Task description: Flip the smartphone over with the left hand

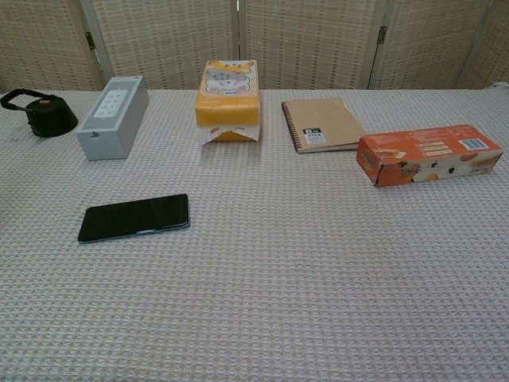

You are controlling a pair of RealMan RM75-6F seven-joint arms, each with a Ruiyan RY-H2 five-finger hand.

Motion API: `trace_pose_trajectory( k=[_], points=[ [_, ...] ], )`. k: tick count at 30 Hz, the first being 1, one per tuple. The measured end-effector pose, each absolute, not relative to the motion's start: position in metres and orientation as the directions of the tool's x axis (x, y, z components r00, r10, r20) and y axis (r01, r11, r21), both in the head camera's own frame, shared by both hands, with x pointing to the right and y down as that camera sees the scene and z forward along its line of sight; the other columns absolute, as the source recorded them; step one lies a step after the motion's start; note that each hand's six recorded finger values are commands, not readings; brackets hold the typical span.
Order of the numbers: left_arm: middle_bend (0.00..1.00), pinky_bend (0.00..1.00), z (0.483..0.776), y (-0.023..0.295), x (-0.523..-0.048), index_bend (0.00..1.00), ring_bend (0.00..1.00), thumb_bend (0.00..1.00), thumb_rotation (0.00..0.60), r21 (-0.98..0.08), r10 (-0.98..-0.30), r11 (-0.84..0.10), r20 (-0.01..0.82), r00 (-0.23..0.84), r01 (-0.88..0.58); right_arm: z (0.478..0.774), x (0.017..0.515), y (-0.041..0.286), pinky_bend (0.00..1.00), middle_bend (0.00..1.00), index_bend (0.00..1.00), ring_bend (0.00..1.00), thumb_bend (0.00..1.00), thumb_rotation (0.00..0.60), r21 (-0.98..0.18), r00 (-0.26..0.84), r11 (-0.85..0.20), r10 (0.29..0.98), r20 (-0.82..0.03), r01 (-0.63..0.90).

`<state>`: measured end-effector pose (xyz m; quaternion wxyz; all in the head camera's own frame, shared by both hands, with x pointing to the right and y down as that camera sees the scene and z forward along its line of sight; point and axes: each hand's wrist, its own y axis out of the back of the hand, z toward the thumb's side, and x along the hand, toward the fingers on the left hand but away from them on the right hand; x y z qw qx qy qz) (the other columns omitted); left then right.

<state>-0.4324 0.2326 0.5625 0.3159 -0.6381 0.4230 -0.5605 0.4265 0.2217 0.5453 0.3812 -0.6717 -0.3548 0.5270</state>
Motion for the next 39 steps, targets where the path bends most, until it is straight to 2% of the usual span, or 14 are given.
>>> trace_pose_trajectory(
  k=[12,19,26,32,39],
  points=[
    [0.10,0.14,0.569,0.230,-0.426,0.23,0.03,0.32,0.600,-0.861,-0.879,-0.477,0.472,0.072,-0.175,0.540,0.427,0.219,0.15,0.17,0.14,0.13,0.25,0.600,-0.895,0.201,-0.439,0.886,-0.418,0.074],
    [0.11,0.14,0.576,0.217,-0.400,0.22,0.08,0.31,0.600,-0.847,-0.853,-0.511,0.479,0.206,-0.146,0.537,0.428,0.219,0.15,0.17,0.14,0.13,0.25,0.600,-0.900,0.202,-0.431,0.889,-0.410,0.070],
    [0.12,0.14,0.593,0.201,-0.355,0.12,0.10,0.30,0.600,-0.826,-0.789,-0.558,0.496,0.362,-0.082,0.535,0.426,0.217,0.15,0.17,0.14,0.13,0.25,0.600,-0.901,0.207,-0.429,0.889,-0.409,0.065],
    [0.12,0.14,0.613,0.193,-0.313,0.12,0.10,0.29,0.600,-0.800,-0.714,-0.599,0.532,0.456,-0.004,0.534,0.427,0.218,0.15,0.17,0.14,0.13,0.25,0.600,-0.902,0.200,-0.427,0.891,-0.408,0.062],
    [0.12,0.14,0.639,0.190,-0.264,0.11,0.10,0.29,0.600,-0.770,-0.636,-0.634,0.577,0.512,0.080,0.533,0.429,0.218,0.15,0.17,0.14,0.13,0.25,0.600,-0.902,0.193,-0.427,0.892,-0.409,0.059]
  ],
)
